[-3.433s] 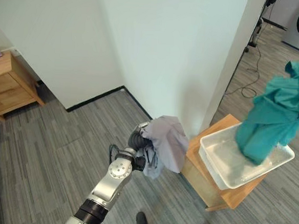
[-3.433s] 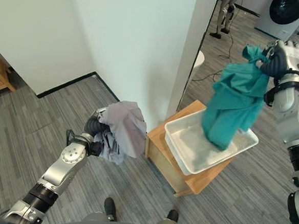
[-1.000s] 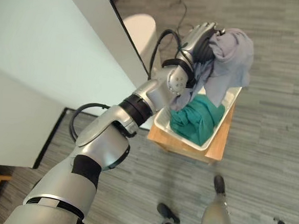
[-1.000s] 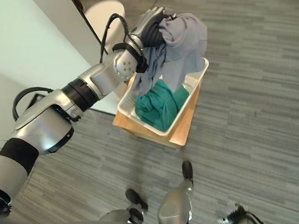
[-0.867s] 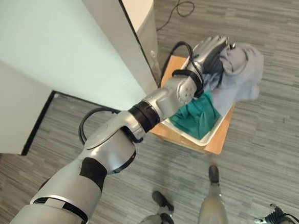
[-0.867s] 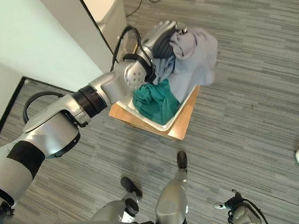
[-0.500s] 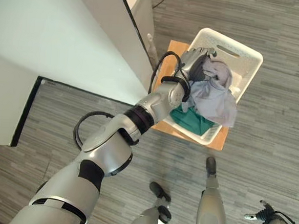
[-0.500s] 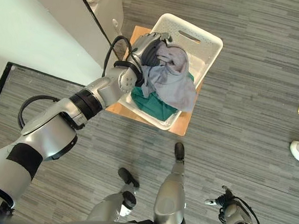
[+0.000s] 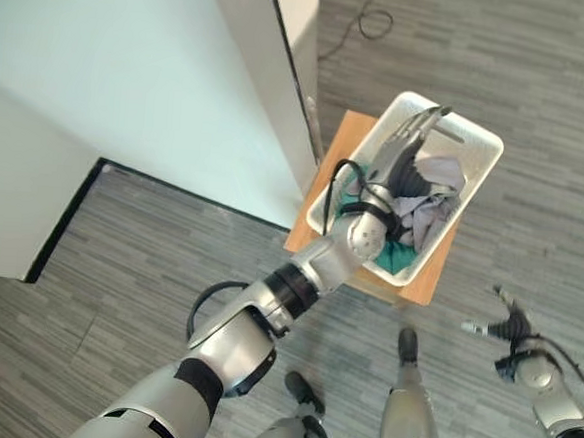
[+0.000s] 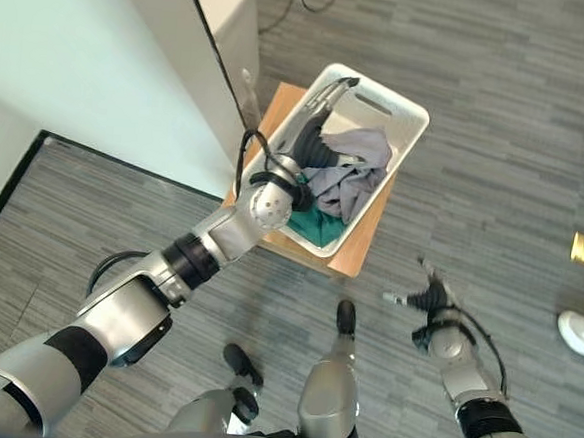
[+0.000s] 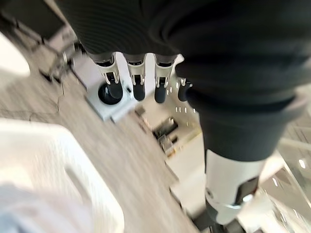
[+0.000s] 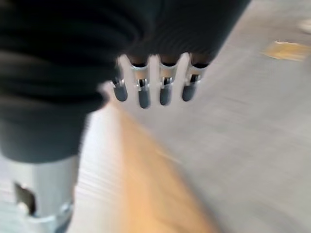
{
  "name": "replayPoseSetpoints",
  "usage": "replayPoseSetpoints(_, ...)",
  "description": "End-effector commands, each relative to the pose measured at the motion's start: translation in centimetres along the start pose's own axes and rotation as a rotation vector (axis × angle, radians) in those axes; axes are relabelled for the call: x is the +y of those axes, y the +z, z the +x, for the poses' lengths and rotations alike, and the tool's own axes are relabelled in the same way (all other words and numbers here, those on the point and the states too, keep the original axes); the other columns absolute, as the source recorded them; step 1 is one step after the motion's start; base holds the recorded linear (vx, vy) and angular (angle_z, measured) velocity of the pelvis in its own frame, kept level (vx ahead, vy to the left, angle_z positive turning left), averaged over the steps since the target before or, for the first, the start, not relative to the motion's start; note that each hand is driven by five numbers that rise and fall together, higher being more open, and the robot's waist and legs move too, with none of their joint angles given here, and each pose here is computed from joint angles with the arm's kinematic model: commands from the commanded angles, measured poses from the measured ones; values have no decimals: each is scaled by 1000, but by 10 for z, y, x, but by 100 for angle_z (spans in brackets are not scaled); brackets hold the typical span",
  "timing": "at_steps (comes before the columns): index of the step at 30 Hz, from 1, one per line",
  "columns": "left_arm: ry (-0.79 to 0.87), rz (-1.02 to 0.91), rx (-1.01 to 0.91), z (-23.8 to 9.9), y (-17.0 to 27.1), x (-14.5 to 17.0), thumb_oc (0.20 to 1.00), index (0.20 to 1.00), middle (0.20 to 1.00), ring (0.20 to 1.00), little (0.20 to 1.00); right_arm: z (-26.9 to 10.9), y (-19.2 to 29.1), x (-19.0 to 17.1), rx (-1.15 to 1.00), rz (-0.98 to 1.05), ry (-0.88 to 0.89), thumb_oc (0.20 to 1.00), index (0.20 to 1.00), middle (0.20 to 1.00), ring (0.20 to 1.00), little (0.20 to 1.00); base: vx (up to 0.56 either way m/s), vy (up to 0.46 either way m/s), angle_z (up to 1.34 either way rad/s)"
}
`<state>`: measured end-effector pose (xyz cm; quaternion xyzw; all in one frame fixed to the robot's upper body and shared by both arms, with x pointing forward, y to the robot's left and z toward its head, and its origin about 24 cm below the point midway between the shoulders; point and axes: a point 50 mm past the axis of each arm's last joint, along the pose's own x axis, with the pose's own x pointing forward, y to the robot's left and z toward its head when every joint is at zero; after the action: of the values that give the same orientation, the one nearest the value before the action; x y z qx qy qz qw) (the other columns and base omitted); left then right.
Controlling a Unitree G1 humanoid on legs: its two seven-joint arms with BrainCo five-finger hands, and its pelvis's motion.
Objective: Pick up bed clothes into laundry basket.
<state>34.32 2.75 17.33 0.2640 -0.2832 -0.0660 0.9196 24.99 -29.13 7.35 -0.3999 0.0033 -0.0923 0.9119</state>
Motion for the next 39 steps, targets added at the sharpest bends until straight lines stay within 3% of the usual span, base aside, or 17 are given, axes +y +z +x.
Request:
replayPoseSetpoints(1, 85, -91, 68, 0, -21, 24, 1000, 1000, 1000, 1000, 1000, -13, -26, -25, 65, -55, -77, 1000, 1000, 1000, 1000, 1000, 12, -98, 18)
replayPoseSetpoints(5, 111, -131, 93, -67, -49, 70, 1000, 1000, 1000, 1000, 1000, -32, 2, -74, -87, -77, -182, 1000, 1000, 1000, 1000, 1000, 30, -72, 23)
replayPoseSetpoints(6, 108, -133, 95, -69, -49, 70, 1000, 1000, 1000, 1000, 1000, -33, 2, -74, -85, -77, -179, 1000, 1000, 1000, 1000, 1000, 42, -81, 32)
replayPoseSetpoints(7, 122, -138, 150, -101, -62, 86, 1000, 1000, 1000, 1000, 1000, -44, -17, -77, 9, -89, -168, 1000, 1000, 1000, 1000, 1000, 6, -83, 29)
replayPoseSetpoints(10, 242, -186, 189, -140, -63, 112, 1000, 1000, 1000, 1000, 1000, -46, 0, -64, -89, -6, -175, 1000, 1000, 1000, 1000, 1000, 39, -38, 19)
replayPoseSetpoints(12, 334, -267, 259, -163, -70, 118, 1000, 1000, 1000, 1000, 1000, -30, 25, -34, -202, 51, -97, 1000, 1000, 1000, 1000, 1000, 14, -2, 18)
replayPoseSetpoints(14, 359, -283, 274, -170, -70, 119, 1000, 1000, 1000, 1000, 1000, -26, 31, -22, -227, 71, -68, 1000, 1000, 1000, 1000, 1000, -17, 3, 23)
replayPoseSetpoints(15, 406, -286, 330, -187, -75, 121, 1000, 1000, 1000, 1000, 1000, -30, 101, -5, -533, 121, -15, 1000, 1000, 1000, 1000, 1000, -112, -13, 53)
replayPoseSetpoints(18, 397, -245, 359, -187, -81, 129, 1000, 1000, 1000, 1000, 1000, -26, 131, -2, -650, 76, -37, 1000, 1000, 1000, 1000, 1000, -144, -8, 146)
replayPoseSetpoints(20, 414, -229, 406, -192, -89, 133, 1000, 1000, 1000, 1000, 1000, -25, 140, 2, -661, 134, -59, 1000, 1000, 1000, 1000, 1000, -72, 181, 448)
replayPoseSetpoints(25, 407, -286, 570, -224, -106, 126, 1000, 1000, 1000, 1000, 1000, -25, 131, 12, -580, 181, -43, 1000, 1000, 1000, 1000, 1000, 127, 224, 226)
replayPoseSetpoints(29, 398, -273, 551, -218, -105, 130, 1000, 1000, 1000, 1000, 1000, -20, 131, 16, -565, 191, -31, 1000, 1000, 1000, 1000, 1000, 192, 232, 54)
replayPoseSetpoints(33, 394, -308, 481, -194, -104, 131, 1000, 1000, 1000, 1000, 1000, -12, 117, 24, -475, 328, -32, 1000, 1000, 1000, 1000, 1000, 211, 105, 185)
replayPoseSetpoints(39, 377, -378, 468, -192, -105, 128, 1000, 1000, 1000, 1000, 1000, -13, 106, 34, -405, 391, -3, 1000, 1000, 1000, 1000, 1000, 243, -102, 173)
